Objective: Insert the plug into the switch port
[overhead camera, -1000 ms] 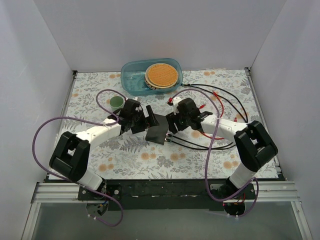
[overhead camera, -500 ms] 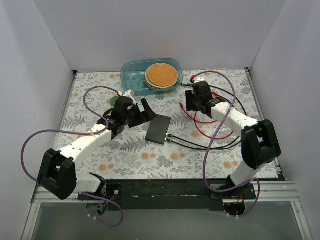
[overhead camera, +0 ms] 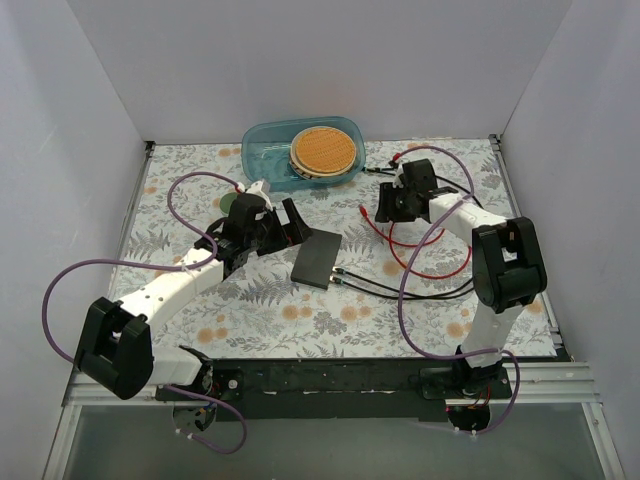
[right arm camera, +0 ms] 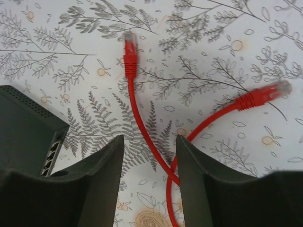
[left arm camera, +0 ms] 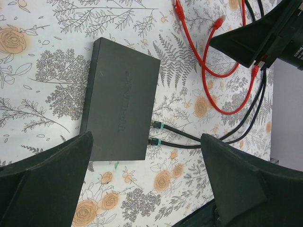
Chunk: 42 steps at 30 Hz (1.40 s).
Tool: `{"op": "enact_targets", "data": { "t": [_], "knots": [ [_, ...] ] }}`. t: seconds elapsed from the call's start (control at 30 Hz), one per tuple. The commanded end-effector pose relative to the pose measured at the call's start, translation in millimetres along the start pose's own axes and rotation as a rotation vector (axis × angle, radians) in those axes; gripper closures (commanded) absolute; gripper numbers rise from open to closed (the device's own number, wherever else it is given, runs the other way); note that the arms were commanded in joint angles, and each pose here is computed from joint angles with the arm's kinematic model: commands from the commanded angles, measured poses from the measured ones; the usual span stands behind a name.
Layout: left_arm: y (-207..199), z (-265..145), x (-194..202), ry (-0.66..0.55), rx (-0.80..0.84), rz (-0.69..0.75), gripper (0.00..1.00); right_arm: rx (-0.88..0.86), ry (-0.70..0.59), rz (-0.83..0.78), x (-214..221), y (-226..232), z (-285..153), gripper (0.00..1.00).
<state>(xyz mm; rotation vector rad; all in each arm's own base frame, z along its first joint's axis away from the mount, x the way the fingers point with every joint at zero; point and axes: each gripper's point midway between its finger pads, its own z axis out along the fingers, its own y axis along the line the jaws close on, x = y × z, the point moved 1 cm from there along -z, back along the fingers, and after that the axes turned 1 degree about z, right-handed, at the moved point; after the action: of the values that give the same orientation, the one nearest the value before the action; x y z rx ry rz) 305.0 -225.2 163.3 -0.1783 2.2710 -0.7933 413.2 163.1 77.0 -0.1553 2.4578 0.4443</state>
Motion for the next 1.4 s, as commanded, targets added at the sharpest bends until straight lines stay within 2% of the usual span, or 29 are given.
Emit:
{"op": "enact_targets", "data": {
  "t": [0.0,0.23,0.37,0.6,0.7,0.77,0.83,1.03,1.13,1.2,1.37],
  "knots": [
    [-2,-4,3,0.0,0.017,0.019,0.02,-0.114,-0.071,-0.072,-29,28,2,0.46],
    [-1,0,9,0.025,0.021,0.021,0.02,-0.037,-0.051,-0.131,-35,30,27,0.46],
    [2,-1,10,0.024,0.016,0.021,0.02,-0.004,-0.002,-0.135,-22,25,48,0.46],
    [5,-2,11,0.019,0.008,0.023,0.02,0.041,0.028,-0.153,-9,21,59,0.55],
    [5,-4,9,0.008,0.006,0.025,0.02,0.105,0.034,-0.167,-6,14,61,0.62],
    [5,-5,8,0.001,0.004,0.025,0.02,0.127,0.041,-0.176,-4,11,62,0.77],
    [5,-7,6,-0.007,0.003,0.027,0.02,0.127,0.046,-0.183,-3,11,62,0.97],
    [6,-13,0,-0.039,-0.012,0.044,0.02,0.069,0.023,-0.207,-8,26,49,0.99],
    [6,-16,-4,-0.059,-0.015,0.053,0.02,-0.025,-0.012,-0.226,-12,44,30,0.99],
    [3,-18,-7,-0.072,-0.005,0.061,0.02,-0.126,-0.046,-0.25,-16,63,10,0.99],
    [-13,-20,-14,-0.093,0.075,0.114,0.02,-0.396,-0.083,-0.284,7,101,-33,0.99]
  ]
}}
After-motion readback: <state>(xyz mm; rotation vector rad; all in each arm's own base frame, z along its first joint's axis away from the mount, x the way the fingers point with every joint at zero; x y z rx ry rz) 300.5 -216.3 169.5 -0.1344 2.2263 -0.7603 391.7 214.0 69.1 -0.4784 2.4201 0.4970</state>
